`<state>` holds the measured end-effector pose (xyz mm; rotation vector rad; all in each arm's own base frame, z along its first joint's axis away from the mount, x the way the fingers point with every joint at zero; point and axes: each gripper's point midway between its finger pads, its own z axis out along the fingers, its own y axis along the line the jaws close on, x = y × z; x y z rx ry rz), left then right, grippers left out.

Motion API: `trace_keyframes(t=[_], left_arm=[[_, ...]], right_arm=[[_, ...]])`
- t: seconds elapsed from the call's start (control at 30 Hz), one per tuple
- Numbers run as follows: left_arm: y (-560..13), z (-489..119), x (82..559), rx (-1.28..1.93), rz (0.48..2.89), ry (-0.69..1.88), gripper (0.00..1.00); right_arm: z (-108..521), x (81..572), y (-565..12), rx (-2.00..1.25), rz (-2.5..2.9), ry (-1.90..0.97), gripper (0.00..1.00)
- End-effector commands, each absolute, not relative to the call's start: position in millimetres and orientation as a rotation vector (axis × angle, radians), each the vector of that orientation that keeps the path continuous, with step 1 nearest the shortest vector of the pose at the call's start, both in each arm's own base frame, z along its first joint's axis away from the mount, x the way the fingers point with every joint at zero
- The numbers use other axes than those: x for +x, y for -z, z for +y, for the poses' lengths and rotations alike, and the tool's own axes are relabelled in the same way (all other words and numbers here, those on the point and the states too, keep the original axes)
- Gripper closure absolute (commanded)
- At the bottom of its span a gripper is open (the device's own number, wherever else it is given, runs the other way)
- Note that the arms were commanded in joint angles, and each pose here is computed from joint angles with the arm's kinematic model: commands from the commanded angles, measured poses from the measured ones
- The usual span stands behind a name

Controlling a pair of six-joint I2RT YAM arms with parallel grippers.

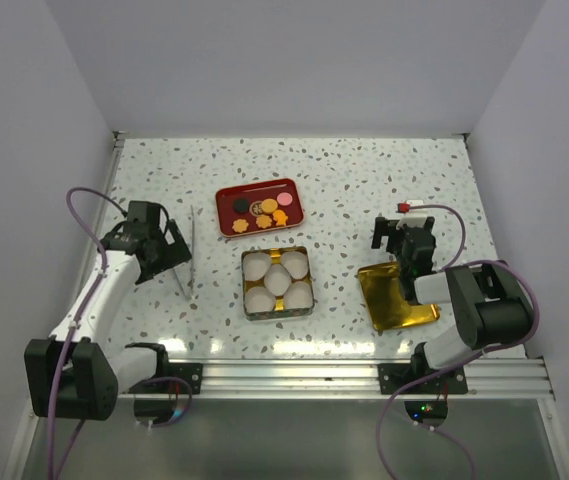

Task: Pack the cookies

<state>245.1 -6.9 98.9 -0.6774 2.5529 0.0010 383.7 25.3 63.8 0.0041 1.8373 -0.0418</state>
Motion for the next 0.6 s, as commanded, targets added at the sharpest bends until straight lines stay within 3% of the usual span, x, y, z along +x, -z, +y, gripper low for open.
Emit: trace_keyframes(t=[0.0,0.4,0.57], left_arm=[[-90,-13,251,-0.649,2.580,0.033,0.00],[-42,-24,271,-0.498,2.718,0.004,0.00],[-16,-10,274,-0.458,2.787,-0.133,0.00]], right_arm=[[26,393,-82,0.002,1.775,0.043,0.01],[25,393,-82,0.004,1.775,0.044,0.01],[25,393,-82,0.003,1.777,0.045,0.01]])
